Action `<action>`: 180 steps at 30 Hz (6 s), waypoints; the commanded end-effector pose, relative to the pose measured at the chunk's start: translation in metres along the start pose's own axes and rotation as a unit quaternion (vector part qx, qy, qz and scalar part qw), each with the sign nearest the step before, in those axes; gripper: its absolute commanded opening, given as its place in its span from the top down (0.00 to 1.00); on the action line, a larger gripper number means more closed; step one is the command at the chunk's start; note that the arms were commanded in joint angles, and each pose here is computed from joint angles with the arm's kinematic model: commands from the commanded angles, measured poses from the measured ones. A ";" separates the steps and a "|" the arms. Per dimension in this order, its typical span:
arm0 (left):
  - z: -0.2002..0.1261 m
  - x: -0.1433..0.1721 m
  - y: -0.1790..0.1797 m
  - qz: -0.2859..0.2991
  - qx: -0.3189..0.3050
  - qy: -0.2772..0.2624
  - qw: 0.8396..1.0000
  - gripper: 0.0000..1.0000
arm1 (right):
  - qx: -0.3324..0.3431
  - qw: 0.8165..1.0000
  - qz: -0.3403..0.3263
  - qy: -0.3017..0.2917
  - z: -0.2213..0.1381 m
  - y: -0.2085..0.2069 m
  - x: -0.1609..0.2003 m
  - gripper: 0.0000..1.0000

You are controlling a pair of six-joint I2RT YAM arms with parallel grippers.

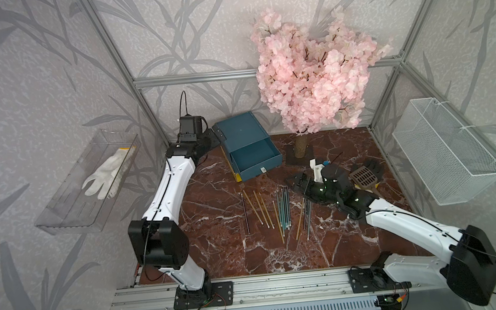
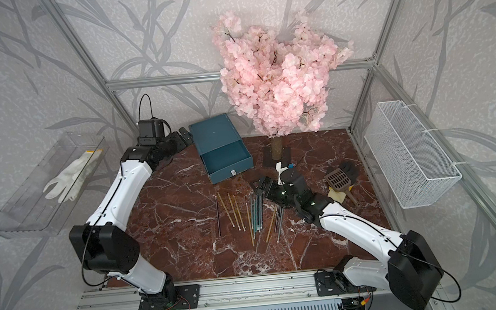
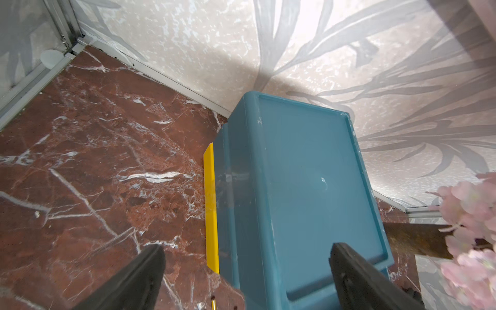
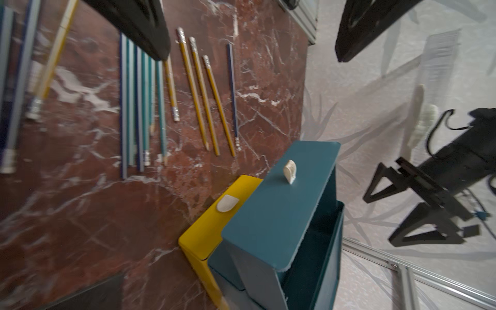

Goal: Please place the pencils in the drawer according to their color
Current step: Pick up the pencil from the center of the board, then place the pencil in the drawer.

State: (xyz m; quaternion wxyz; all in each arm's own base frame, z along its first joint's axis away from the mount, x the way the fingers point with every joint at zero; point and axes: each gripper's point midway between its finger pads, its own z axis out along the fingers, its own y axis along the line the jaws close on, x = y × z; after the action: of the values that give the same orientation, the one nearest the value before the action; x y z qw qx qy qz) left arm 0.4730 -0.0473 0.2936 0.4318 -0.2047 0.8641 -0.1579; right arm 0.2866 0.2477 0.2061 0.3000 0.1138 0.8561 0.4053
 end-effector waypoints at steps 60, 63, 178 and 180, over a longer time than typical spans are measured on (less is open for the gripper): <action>-0.020 0.272 0.101 0.062 -0.153 0.218 0.962 0.00 | 0.169 0.982 0.002 0.082 -0.025 -0.113 0.016 0.01; -0.020 0.280 0.103 0.079 -0.159 0.221 0.959 0.00 | 0.159 0.983 0.019 0.091 -0.021 -0.113 0.021 0.01; -0.095 0.061 0.009 0.177 -0.108 -0.072 0.976 1.00 | 0.062 0.988 0.042 0.139 0.007 -0.041 0.020 0.06; -0.092 0.049 -0.009 0.196 -0.085 -0.078 0.974 1.00 | 0.057 0.988 0.044 0.138 0.010 -0.038 0.019 0.06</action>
State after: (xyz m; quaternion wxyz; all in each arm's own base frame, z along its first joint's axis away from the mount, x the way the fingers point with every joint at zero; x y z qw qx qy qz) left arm 0.3538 -0.0549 0.2936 0.4734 -0.1386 0.8694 0.0285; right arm 0.2697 0.2269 0.1470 0.1397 0.1168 0.9169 0.3551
